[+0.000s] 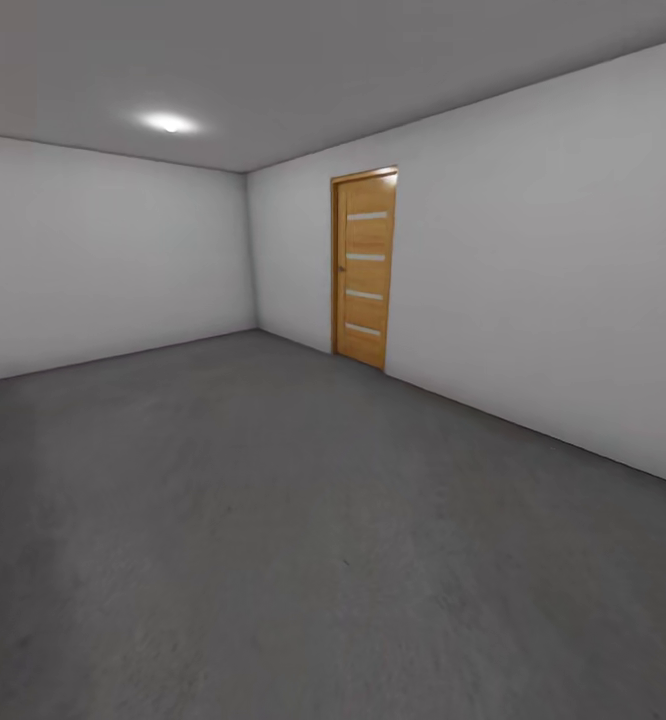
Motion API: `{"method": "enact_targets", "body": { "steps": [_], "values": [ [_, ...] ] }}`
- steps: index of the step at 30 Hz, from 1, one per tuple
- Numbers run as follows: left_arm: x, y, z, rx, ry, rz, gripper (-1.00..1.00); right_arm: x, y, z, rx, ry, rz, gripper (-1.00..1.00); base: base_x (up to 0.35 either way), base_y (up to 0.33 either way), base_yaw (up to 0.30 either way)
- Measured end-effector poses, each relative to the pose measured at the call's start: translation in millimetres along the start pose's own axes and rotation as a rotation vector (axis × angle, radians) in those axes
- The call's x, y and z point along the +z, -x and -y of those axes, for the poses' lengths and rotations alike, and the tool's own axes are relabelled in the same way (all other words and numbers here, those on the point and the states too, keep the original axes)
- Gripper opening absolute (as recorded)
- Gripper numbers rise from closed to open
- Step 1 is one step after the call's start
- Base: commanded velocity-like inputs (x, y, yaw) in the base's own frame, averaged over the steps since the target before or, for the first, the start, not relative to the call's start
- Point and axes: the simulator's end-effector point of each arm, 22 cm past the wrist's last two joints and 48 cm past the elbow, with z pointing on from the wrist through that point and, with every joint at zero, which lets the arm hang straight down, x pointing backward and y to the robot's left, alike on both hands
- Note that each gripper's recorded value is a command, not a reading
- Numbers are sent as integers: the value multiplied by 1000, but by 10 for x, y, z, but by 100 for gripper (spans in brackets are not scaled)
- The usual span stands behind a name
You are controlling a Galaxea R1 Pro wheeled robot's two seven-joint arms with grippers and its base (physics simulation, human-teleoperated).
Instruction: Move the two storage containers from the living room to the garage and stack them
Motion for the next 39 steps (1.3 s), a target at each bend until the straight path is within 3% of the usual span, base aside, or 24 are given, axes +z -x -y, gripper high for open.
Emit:
{"method": "enact_targets", "body": {
  "steps": [39],
  "values": [
    [0, -7, -15, -3, 7, -2, 100, -1, -6, -73, 2, 7, -3, 100, 324, 0, 0]
  ]
}}
